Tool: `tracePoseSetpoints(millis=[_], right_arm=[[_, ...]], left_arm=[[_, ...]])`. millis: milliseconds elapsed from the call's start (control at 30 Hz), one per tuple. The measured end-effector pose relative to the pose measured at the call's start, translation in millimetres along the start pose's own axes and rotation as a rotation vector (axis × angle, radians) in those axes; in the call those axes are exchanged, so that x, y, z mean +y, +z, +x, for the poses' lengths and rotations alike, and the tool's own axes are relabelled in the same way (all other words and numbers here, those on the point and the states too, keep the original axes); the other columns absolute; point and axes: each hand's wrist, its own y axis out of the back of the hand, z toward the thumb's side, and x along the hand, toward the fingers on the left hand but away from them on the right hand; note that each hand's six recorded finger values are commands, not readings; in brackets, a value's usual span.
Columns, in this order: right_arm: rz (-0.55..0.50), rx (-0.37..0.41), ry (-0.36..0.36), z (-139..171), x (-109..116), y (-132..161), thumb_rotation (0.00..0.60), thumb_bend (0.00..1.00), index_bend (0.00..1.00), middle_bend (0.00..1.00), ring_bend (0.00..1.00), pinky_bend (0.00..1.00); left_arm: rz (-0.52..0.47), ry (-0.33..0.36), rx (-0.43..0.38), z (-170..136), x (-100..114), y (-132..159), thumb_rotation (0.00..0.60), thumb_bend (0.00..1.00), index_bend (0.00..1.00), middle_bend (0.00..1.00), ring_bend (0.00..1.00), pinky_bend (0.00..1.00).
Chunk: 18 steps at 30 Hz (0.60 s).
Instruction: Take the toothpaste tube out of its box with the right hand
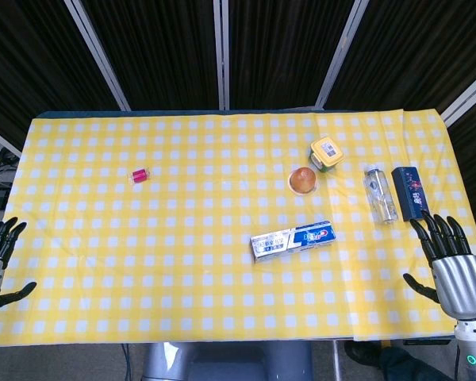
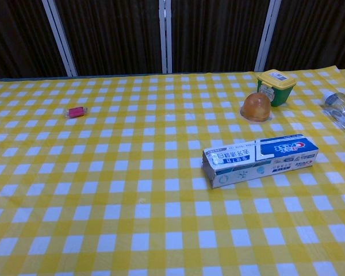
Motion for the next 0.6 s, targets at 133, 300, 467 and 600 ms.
tracePoseSetpoints(millis=[133, 300, 467, 600], right_arm=[[-0.028, 0.004, 0.013, 0.7, -0.9, 1.3, 0.600, 0.00, 0.00, 0.00, 0.00, 0.00], [-0.051, 0.031, 0.059, -3.2, -9.5, 8.5, 0.600, 0.00, 0.00, 0.00, 0.00, 0.00], [-0.067, 0.100, 0.168, -24.1, -28.8, 23.4, 0.600, 0.00, 0.00, 0.00, 0.00, 0.00], [-0.050, 0.183, 0.271, -52.5, -47.9, 42.2, 0.600, 0.00, 0.00, 0.00, 0.00, 0.00]], left_arm=[[-0.001, 0.005, -0.009, -2.9, 1.8, 2.1, 0.600, 0.00, 0.00, 0.00, 0.00, 0.00], [-0.002, 0.003, -0.007, -5.8, 2.1, 2.0, 0.600, 0.00, 0.00, 0.00, 0.00, 0.00], [0.006, -0.010, -0.009, -3.2, -1.6, 3.5, 0.600, 0.00, 0.00, 0.00, 0.00, 0.00], [0.010, -0.019, 0.002, 0.6, -4.3, 1.9, 0.600, 0.00, 0.00, 0.00, 0.00, 0.00]])
